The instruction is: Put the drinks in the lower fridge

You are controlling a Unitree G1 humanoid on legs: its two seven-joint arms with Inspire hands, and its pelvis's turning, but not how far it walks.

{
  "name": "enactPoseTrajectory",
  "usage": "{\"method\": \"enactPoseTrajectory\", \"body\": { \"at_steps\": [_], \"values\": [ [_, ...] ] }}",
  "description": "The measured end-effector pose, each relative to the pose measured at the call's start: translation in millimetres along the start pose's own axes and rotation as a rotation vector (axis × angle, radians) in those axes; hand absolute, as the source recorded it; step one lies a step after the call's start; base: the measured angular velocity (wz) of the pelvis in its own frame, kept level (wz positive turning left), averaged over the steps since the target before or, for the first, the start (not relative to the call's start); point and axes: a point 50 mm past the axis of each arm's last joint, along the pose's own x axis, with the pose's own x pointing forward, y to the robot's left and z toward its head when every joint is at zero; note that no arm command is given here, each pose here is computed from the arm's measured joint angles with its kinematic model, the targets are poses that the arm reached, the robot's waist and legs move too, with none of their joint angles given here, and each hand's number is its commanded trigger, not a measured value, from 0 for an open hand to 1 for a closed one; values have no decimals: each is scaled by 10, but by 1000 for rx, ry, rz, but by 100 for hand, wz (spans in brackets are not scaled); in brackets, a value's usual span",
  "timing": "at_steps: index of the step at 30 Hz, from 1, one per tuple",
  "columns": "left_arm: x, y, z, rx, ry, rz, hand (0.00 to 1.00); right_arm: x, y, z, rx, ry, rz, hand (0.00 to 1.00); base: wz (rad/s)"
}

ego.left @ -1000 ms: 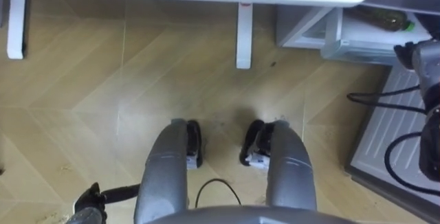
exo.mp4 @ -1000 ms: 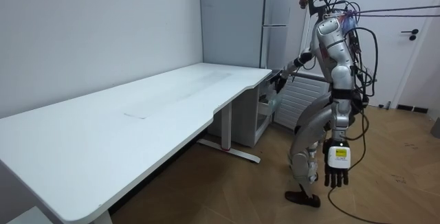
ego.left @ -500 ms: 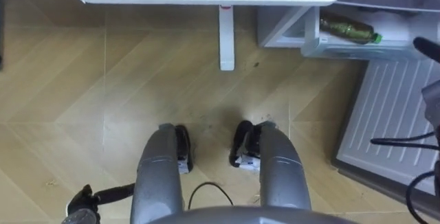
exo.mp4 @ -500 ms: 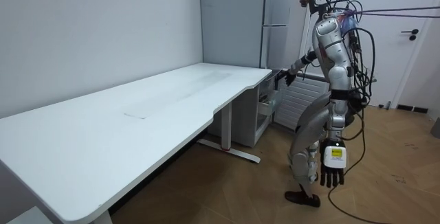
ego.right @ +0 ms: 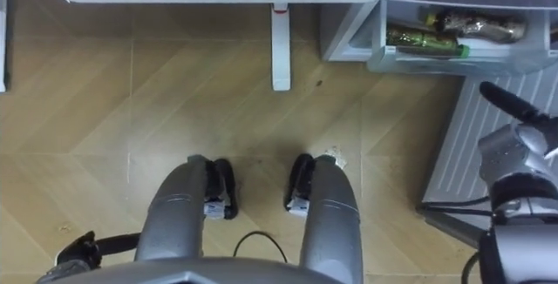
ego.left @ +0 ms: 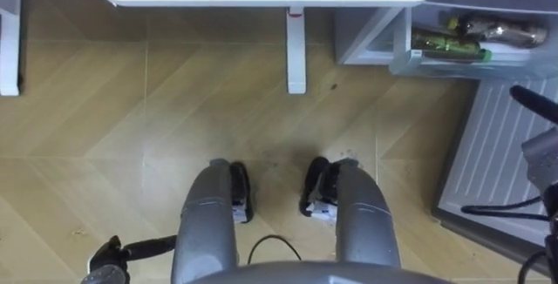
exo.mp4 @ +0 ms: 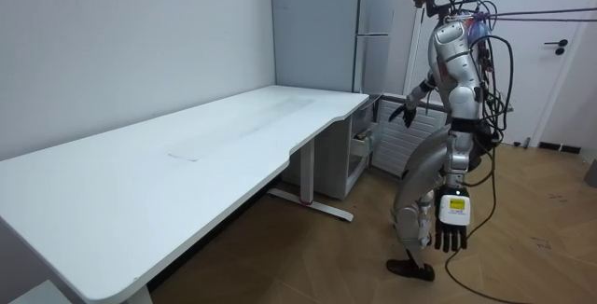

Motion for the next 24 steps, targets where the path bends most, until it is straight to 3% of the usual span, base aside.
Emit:
{"method": "enactPoseTrajectory", "body": {
  "at_steps": [8,16,24],
  "values": [
    [11,-66,103,13,-19,-18,0,-37,235,66,136,45,128,0,3],
    [4,-126,176,19,-36,-68,0,-145,657,293,309,58,343,0,11],
    [5,-147,238,17,-52,-77,0,-210,775,429,381,37,507,0,1]
  ]
}}
